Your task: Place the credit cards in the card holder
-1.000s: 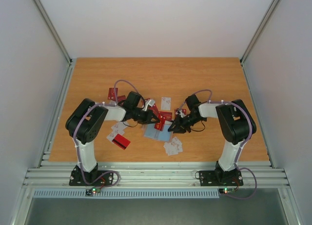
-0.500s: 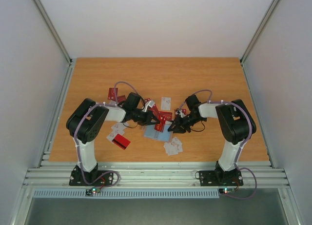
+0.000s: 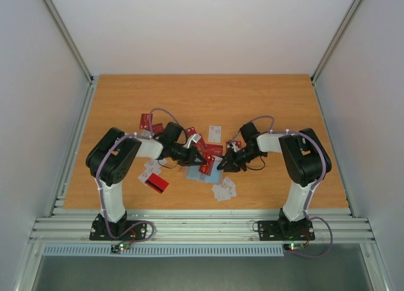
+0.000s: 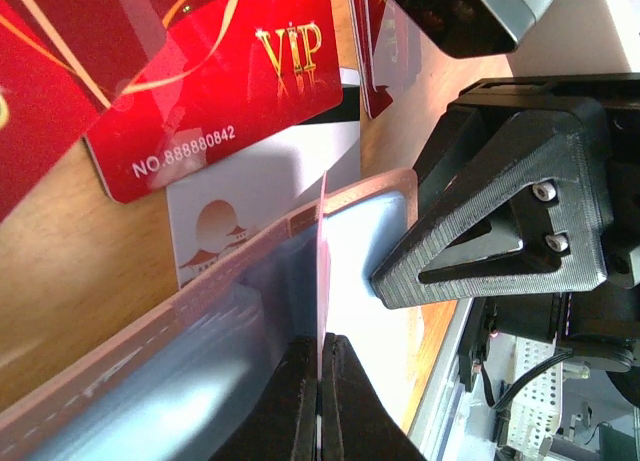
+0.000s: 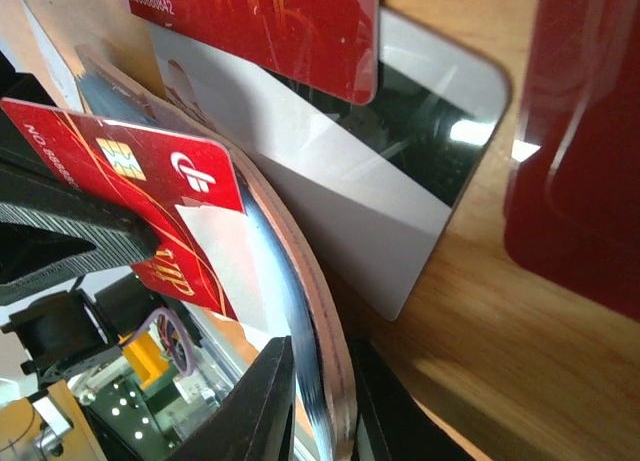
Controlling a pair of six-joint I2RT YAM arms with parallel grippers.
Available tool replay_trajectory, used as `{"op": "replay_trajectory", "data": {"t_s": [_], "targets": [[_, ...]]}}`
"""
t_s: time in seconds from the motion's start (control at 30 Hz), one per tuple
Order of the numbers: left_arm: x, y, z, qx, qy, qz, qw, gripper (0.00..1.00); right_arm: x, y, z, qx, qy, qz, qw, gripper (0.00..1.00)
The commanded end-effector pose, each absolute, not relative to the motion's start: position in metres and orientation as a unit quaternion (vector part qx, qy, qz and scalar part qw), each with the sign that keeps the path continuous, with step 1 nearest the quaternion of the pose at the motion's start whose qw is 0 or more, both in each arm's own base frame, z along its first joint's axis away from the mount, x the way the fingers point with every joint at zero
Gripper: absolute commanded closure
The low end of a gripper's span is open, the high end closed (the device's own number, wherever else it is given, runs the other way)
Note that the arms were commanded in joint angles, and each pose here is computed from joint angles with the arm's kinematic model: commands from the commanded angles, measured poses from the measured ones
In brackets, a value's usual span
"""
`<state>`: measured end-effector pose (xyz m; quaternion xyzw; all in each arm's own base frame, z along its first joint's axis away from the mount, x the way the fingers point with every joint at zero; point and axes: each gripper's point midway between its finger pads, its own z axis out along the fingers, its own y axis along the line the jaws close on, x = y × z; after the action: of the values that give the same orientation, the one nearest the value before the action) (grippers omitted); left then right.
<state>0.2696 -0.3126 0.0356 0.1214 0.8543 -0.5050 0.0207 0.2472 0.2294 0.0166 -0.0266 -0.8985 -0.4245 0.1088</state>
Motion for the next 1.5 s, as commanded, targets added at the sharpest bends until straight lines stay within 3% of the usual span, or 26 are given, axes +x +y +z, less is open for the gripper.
{"op": "replay_trajectory", "data": {"t_s": [0.0, 0.73, 0.9, 1.1, 1.27, 1.47], "targets": [[0.259, -0.313, 0.040, 0.133, 0.853, -0.504, 0.014, 1.00, 0.239, 0.206, -0.029, -0.072, -0.936, -0.325, 0.117, 0.84], [0.233, -0.294, 0.018, 0.099, 0.890, -0.444, -0.015, 1.00, 0.241, 0.206, -0.034, -0.133, -0.929, -0.330, 0.104, 0.85], [0.232, -0.294, 0.015, 0.100, 0.889, -0.447, -0.013, 1.00, 0.236, 0.205, -0.030, -0.126, -0.928, -0.333, 0.107, 0.76], [0.237, -0.298, 0.014, 0.097, 0.887, -0.452, -0.003, 1.00, 0.235, 0.198, -0.009, -0.092, -0.940, -0.314, 0.094, 0.59], [0.241, -0.302, 0.014, 0.095, 0.886, -0.454, -0.002, 1.00, 0.228, 0.179, 0.008, -0.064, -0.960, -0.257, 0.086, 0.53], [0.243, -0.305, 0.014, 0.094, 0.884, -0.457, -0.001, 1.00, 0.214, 0.169, 0.022, -0.032, -0.966, -0.244, 0.078, 0.74]]}}
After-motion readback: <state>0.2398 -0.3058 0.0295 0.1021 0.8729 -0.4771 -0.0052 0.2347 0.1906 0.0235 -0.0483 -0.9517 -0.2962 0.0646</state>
